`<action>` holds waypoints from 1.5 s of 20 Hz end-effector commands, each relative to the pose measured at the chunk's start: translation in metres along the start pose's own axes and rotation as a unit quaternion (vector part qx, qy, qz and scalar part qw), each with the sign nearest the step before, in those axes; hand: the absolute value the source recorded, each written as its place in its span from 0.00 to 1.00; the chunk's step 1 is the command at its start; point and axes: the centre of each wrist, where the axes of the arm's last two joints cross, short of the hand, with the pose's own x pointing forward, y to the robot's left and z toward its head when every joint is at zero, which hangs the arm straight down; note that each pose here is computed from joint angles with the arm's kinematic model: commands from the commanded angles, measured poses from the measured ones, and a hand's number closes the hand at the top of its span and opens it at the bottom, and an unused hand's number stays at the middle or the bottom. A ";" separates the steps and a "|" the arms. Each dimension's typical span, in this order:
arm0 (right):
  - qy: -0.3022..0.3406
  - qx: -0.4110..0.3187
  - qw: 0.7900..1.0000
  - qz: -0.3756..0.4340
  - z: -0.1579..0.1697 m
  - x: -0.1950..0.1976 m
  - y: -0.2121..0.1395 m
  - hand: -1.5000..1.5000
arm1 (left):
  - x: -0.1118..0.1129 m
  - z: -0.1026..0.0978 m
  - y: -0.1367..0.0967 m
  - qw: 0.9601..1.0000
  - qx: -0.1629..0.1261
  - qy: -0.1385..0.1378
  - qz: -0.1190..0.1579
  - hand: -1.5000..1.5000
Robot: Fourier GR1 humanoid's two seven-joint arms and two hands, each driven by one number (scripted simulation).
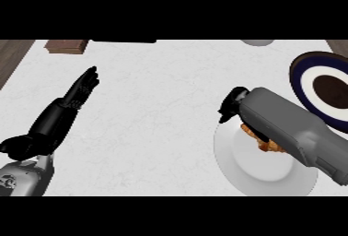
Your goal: Pick the croissant from the plate and place it in the plate
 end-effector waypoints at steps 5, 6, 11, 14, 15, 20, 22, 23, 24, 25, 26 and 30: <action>-0.020 0.098 0.995 0.025 -0.044 0.007 0.042 0.00 | 0.004 0.004 0.009 1.000 0.004 0.002 0.004 0.50; -0.018 0.096 0.995 0.018 -0.040 0.001 0.039 0.00 | -0.008 0.001 0.008 1.000 0.007 0.003 0.002 0.50; -0.027 0.118 0.992 0.029 -0.044 -0.007 0.057 1.00 | 0.000 0.004 -0.002 1.000 0.000 0.003 0.008 0.50; -0.072 0.068 0.993 0.062 -0.038 0.009 0.051 1.00 | -0.003 0.003 -0.006 1.000 0.001 -0.002 -0.001 0.50; -0.074 0.062 0.993 0.064 -0.034 0.005 0.051 1.00 | 0.011 -0.008 -0.002 1.000 -0.005 -0.002 0.005 0.50; 0.026 -0.024 0.997 -0.072 -0.015 -0.059 0.045 1.00 | 0.001 -0.006 -0.004 1.000 -0.003 -0.004 0.003 0.50; 0.139 -0.099 0.967 -0.189 0.044 -0.134 0.066 1.00 | -0.003 0.001 0.003 1.000 0.010 0.008 -0.008 0.50; 0.179 -0.124 0.950 -0.223 0.068 -0.155 0.074 1.00 | -0.006 0.003 -0.001 1.000 0.006 0.012 -0.002 0.50; 0.208 -0.138 0.936 -0.247 0.083 -0.168 0.079 1.00 | -0.006 0.003 0.000 1.000 0.007 0.012 -0.004 0.50; 0.229 -0.153 0.924 -0.267 0.092 -0.178 0.085 1.00 | -0.005 0.002 -0.001 1.000 0.009 0.009 0.000 0.50; 0.255 -0.167 0.904 -0.299 0.105 -0.190 0.092 1.00 | -0.005 0.003 -0.001 1.000 0.009 0.010 0.000 0.50; 0.374 -0.222 0.808 -0.397 0.151 -0.223 0.112 1.00 | -0.005 0.002 -0.001 1.000 0.007 0.009 0.000 0.50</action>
